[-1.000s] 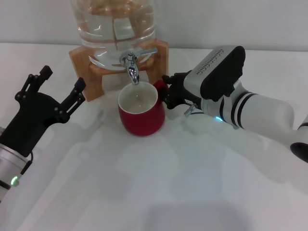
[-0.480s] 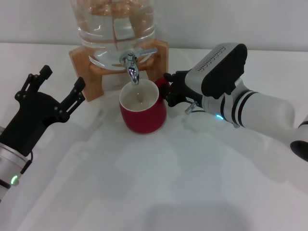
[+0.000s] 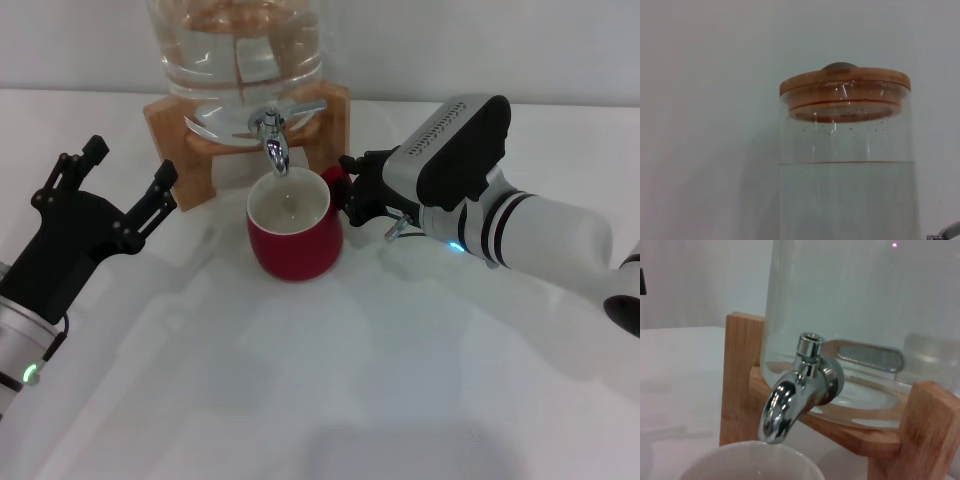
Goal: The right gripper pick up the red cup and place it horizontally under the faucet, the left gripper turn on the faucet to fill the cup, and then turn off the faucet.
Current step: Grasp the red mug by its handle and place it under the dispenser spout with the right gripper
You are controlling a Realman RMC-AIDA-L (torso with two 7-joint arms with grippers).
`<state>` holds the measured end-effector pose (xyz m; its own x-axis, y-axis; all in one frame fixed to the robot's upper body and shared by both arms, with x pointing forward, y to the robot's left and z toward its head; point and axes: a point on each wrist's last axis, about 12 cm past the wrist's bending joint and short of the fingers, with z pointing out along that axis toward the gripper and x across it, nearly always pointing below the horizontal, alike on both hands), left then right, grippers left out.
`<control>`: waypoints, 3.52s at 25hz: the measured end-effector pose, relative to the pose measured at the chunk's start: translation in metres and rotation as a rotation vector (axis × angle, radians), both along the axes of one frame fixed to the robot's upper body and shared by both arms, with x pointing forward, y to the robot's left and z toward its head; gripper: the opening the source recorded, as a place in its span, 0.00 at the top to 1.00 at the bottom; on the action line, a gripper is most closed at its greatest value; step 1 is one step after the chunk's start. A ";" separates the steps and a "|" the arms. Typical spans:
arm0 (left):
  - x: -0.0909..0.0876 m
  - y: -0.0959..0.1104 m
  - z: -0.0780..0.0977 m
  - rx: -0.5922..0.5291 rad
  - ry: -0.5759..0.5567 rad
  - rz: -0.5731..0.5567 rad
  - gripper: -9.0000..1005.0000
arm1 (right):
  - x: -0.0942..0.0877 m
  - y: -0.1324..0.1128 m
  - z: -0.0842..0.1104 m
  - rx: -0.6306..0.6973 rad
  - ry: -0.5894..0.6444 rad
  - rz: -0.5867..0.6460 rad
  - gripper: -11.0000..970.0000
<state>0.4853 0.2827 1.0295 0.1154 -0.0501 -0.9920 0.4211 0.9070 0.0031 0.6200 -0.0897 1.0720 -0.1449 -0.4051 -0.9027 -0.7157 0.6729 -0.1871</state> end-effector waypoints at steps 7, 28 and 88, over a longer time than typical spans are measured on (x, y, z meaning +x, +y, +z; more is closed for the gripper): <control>0.000 0.000 -0.001 0.001 0.003 0.000 0.13 | 0.000 0.000 0.000 -0.005 -0.002 0.005 0.74; 0.000 0.000 0.000 0.000 0.002 -0.003 0.13 | 0.005 -0.002 0.001 -0.021 0.018 -0.022 0.66; 0.002 -0.001 -0.002 0.002 0.010 -0.003 0.13 | -0.008 -0.008 -0.012 -0.016 0.035 -0.017 0.63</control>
<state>0.4873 0.2819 1.0280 0.1056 -0.0484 -0.9932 0.4239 0.9057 0.0009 0.6118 -0.0980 1.0605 -0.1834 -0.4170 -0.8902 -0.7105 0.6821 -0.1732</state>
